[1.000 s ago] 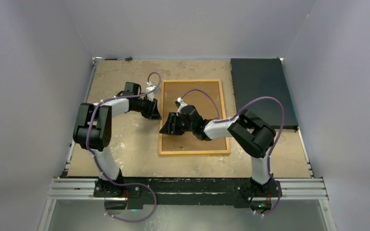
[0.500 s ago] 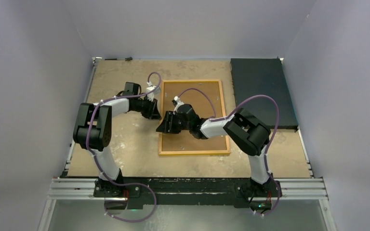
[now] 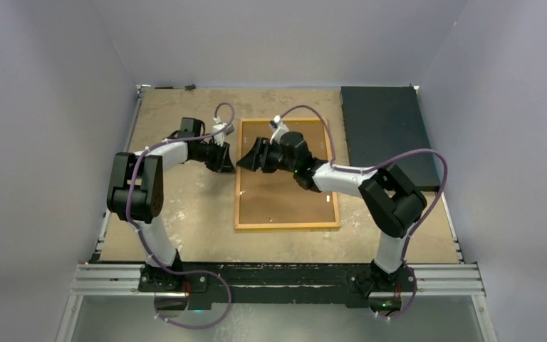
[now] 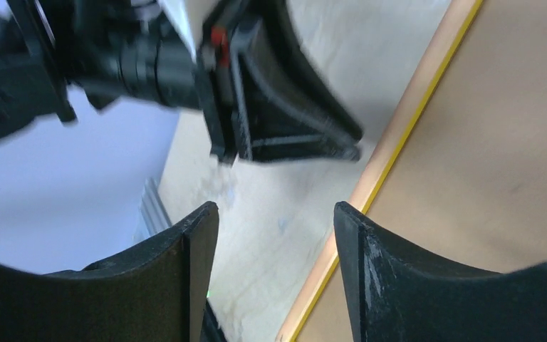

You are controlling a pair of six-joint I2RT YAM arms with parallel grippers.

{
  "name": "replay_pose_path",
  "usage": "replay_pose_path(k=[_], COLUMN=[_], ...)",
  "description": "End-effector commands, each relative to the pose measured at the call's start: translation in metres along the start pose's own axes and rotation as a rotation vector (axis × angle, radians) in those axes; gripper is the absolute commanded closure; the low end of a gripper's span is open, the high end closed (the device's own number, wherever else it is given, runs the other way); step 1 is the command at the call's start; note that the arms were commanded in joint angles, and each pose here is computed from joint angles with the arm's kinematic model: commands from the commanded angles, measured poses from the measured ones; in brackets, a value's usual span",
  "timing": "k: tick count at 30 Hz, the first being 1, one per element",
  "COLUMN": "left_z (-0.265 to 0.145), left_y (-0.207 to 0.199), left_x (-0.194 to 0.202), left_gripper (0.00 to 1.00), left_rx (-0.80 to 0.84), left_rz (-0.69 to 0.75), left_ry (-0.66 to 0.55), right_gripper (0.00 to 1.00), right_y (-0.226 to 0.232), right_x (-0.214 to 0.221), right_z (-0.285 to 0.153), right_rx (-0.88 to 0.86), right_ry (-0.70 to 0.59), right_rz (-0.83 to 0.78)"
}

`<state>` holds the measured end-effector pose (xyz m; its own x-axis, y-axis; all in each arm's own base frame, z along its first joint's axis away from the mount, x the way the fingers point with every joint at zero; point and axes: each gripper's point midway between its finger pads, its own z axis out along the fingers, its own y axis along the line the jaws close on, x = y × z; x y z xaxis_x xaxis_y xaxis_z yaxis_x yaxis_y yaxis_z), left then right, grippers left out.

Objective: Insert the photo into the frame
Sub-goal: Install the photo frame at the center of the board.

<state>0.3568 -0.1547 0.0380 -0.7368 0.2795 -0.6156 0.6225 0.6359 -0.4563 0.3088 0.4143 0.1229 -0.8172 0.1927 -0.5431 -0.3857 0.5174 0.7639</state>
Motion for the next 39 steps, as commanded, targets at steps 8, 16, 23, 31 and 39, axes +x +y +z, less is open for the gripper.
replay_pose_path(k=[8, 16, 23, 31, 39], left_z=[0.002, 0.024, 0.033, 0.037, 0.038], left_y=[0.046, 0.057, 0.059, 0.061, 0.062], left_x=[-0.095, -0.095, -0.072, -0.064, -0.059], left_gripper=[0.62, 0.69, 0.81, 0.84, 0.86], left_rx=[-0.047, -0.013, -0.01, -0.01, -0.01], left_rz=[-0.047, -0.089, -0.115, -0.127, -0.111], left_ry=[-0.207, -0.197, -0.157, -0.143, -0.135], right_gripper=[0.3, 0.3, 0.3, 0.32, 0.33], right_y=[-0.053, -0.085, -0.096, -0.105, -0.112], right_x=[-0.121, -0.13, -0.126, -0.114, -0.102], right_z=[0.035, 0.077, 0.093, 0.111, 0.115], right_rx=[0.033, 0.042, 0.036, 0.02, 0.027], right_ry=[-0.184, -0.162, -0.143, -0.066, -0.009], right_rz=[-0.051, -0.007, 0.014, 0.021, 0.018])
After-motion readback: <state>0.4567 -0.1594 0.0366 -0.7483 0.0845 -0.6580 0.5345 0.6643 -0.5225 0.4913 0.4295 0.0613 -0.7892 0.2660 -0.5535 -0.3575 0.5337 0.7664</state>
